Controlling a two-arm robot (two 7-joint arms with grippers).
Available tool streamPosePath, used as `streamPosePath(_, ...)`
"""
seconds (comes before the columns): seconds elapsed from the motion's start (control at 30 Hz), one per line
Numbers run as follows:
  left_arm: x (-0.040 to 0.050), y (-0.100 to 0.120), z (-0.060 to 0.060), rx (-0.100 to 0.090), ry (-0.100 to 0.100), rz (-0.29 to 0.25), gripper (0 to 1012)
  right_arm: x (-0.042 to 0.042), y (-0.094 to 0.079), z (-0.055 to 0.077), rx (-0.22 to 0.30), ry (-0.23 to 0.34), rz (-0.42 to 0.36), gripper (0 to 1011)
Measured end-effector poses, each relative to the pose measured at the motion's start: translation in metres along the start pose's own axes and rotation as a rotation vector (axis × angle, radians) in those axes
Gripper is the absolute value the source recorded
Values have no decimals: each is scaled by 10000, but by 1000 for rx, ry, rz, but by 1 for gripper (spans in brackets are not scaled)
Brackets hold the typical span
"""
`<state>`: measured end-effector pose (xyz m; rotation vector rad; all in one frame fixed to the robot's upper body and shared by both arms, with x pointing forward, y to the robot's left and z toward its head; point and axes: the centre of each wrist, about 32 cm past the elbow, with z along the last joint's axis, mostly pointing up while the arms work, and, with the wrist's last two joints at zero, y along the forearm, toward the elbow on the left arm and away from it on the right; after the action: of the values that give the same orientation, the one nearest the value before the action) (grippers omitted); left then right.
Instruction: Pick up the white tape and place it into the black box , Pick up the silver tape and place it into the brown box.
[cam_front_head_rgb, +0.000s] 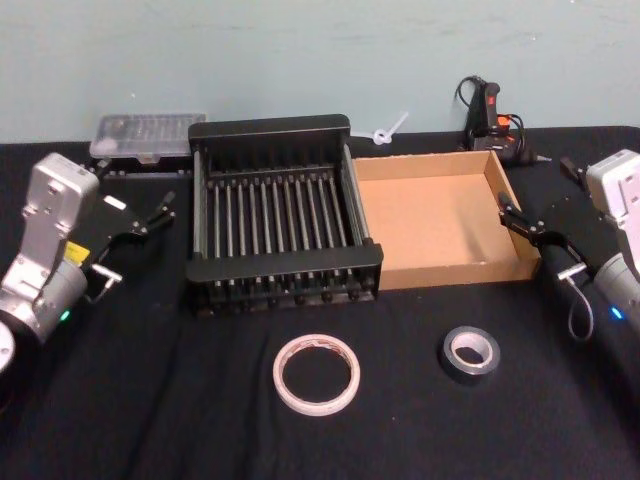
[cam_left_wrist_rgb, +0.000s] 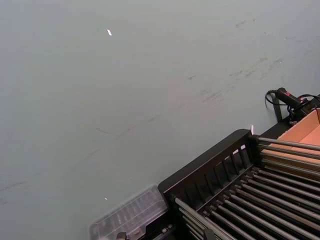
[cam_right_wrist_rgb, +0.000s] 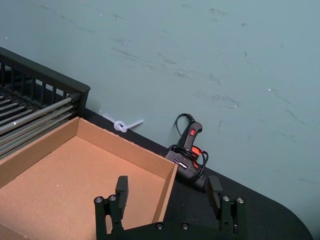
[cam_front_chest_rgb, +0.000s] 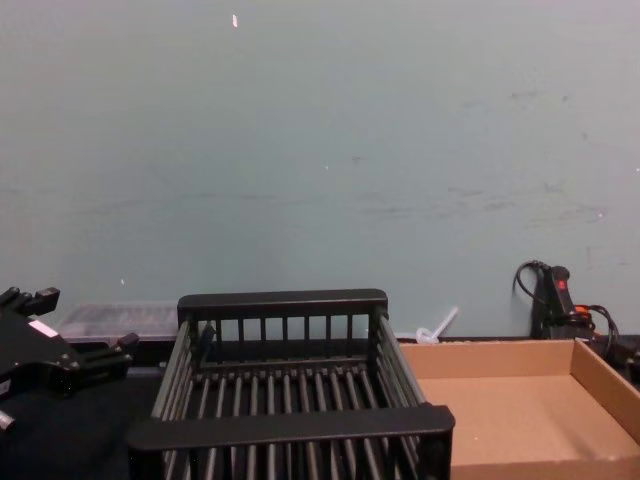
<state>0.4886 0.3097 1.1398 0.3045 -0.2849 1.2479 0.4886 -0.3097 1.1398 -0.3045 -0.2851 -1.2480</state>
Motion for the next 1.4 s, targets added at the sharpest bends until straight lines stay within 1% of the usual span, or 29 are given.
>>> streamPosePath(1.4,0,0,0,0,0,0,1001,0,0,0,0,0,0,1002)
